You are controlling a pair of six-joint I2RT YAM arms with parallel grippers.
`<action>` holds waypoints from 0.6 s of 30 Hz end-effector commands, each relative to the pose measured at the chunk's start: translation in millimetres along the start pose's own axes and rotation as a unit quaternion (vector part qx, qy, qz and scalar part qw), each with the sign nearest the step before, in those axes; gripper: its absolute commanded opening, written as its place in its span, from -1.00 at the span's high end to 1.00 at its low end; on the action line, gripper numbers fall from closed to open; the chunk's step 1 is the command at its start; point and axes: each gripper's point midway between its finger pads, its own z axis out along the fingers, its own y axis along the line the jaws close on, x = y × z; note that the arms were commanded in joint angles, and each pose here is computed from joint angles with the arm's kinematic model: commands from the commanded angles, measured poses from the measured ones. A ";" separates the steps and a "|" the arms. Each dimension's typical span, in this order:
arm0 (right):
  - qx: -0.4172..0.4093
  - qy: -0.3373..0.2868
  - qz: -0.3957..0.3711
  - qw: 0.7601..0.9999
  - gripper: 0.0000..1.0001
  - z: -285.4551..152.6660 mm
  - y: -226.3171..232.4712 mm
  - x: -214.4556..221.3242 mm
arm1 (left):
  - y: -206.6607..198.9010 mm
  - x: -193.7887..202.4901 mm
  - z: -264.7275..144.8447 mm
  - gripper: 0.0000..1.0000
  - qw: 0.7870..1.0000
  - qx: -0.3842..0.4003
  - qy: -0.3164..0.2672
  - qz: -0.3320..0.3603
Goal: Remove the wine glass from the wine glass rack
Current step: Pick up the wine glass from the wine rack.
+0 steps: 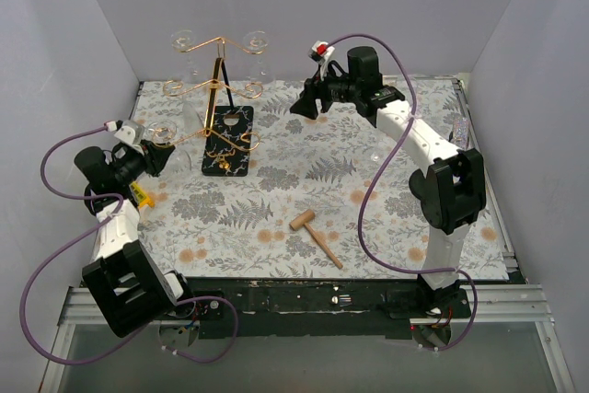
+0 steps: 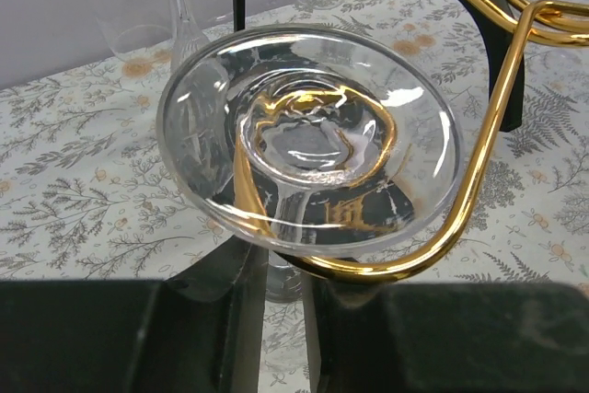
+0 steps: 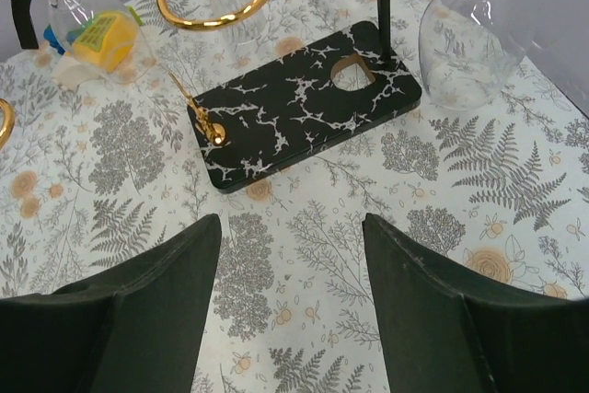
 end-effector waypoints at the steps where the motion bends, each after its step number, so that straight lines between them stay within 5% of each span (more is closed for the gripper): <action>1: 0.008 -0.014 -0.036 0.999 -0.42 -6.7 2.7 -25.7 | -3.1 -14.0 -1.3 0.73 1.000 0.001 -0.014 0.018; 6: 0.010 -0.010 -0.037 0.999 -0.43 -6.2 2.2 -24.5 | -7.0 -14.0 -2.4 1.00 1.000 0.006 -0.017 0.015; 18: 0.004 -0.003 -0.039 0.999 -0.43 3.8 4.9 -22.5 | -18.6 -46.1 -4.0 1.00 0.998 0.027 -0.052 0.030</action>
